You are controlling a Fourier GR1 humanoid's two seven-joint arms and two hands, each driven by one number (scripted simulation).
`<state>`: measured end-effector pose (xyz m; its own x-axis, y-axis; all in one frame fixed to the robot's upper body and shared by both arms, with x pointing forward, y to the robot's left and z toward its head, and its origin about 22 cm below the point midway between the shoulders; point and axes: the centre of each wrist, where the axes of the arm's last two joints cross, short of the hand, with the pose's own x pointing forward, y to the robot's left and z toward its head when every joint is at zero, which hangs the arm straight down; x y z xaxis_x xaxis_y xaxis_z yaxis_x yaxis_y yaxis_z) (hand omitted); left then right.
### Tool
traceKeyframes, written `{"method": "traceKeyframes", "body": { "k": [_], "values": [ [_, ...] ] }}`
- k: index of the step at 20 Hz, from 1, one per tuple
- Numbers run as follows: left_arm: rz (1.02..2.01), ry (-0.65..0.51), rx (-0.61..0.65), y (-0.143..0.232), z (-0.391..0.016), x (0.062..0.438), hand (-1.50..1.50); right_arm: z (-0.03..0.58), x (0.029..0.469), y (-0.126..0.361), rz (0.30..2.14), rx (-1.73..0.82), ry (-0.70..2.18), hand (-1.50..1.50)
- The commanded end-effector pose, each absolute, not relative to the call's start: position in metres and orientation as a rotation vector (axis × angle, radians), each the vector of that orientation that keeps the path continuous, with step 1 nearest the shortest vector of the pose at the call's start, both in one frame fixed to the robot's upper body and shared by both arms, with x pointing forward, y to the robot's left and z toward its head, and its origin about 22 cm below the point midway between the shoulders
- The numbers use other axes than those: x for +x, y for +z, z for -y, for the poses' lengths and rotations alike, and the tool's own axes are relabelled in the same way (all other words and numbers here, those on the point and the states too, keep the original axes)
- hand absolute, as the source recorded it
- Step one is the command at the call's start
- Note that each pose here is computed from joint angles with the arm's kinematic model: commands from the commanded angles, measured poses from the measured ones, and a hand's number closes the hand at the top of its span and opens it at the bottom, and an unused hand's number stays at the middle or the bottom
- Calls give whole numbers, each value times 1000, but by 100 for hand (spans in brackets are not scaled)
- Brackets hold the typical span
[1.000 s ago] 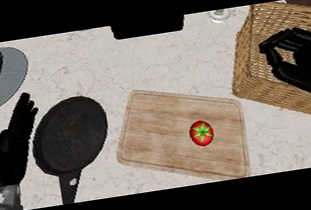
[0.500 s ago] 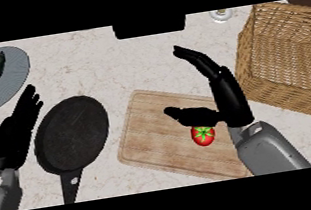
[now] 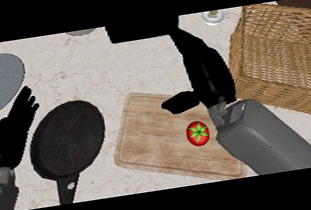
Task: Pick the tomato from the cutting board and place it in the basket
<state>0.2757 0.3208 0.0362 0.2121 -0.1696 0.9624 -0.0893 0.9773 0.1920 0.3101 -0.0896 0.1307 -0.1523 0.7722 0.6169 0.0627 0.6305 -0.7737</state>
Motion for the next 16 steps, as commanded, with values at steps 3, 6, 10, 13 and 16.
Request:
{"method": "traceKeyframes", "body": {
  "k": [3, 6, 10, 13, 16],
  "values": [
    [1355, -29, 238, 38, -328, 281, 0, 102, 318, 201, 1306, -1031, 751, -150],
    [1378, -38, 223, 41, -330, 284, 0, 85, 304, 239, 1216, -994, 816, -150],
    [1362, -39, 216, 33, -309, 282, 0, 104, 302, 246, 1095, -827, 945, -150],
    [1372, -46, 212, 46, -323, 287, 0, 122, 298, 256, 1071, -771, 965, -150],
    [1368, -37, 231, 28, -328, 275, 0, 139, 273, 253, 1101, -699, 901, -150]
  ]
}}
